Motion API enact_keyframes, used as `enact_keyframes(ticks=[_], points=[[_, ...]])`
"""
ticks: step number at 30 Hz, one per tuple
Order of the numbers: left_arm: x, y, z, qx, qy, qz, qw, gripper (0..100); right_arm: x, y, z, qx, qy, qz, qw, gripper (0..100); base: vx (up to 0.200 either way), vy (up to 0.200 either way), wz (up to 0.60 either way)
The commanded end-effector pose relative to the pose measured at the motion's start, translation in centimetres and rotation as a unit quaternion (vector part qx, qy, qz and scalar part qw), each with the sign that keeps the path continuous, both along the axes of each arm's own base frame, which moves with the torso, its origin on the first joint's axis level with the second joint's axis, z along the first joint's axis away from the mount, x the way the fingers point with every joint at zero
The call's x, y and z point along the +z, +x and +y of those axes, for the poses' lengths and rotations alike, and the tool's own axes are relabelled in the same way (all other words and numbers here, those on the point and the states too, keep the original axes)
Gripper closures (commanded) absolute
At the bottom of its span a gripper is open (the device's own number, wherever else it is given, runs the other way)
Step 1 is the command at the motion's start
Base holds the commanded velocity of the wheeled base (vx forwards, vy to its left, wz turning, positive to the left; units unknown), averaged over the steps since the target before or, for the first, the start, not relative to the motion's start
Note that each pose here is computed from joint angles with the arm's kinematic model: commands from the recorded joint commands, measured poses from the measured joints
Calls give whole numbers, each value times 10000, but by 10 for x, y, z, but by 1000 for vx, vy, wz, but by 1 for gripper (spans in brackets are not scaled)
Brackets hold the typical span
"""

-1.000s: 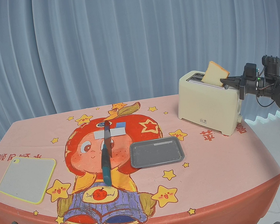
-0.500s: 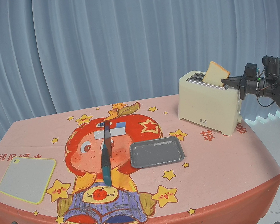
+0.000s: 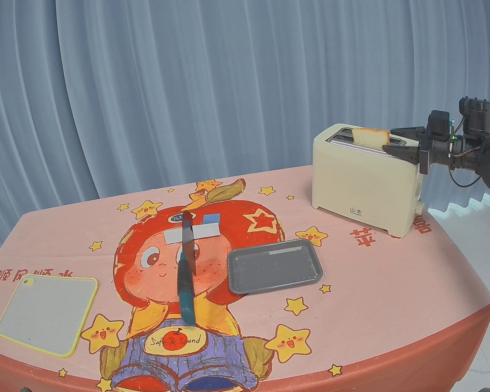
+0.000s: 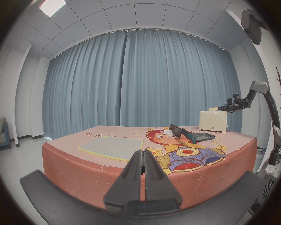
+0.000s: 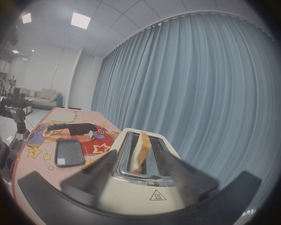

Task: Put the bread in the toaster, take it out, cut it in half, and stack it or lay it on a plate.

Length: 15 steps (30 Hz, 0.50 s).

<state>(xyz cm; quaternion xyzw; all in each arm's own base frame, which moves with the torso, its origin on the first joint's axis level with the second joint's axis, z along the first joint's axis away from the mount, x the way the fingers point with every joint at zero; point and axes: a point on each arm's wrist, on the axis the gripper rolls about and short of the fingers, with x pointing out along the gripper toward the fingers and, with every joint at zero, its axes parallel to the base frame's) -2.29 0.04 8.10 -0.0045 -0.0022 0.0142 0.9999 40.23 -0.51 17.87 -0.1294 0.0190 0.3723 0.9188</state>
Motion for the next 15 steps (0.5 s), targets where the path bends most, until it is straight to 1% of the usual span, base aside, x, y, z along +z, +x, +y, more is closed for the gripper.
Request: enact_keyframes(ticks=[1, 12, 15], points=[[-5, 0, 0, 3, -1, 6, 10000, 100, -1, -1, 0, 6, -4, 1, 10000, 0, 0, 0, 0], [-5, 0, 0, 3, -1, 6, 10000, 100, 4, -5, -1, -12, 10, -45, 10000, 0, 0, 0, 0], [-5, 0, 0, 3, -1, 6, 10000, 100, 12, -11, 0, -12, 6, -114, 9999, 0, 0, 0, 0]])
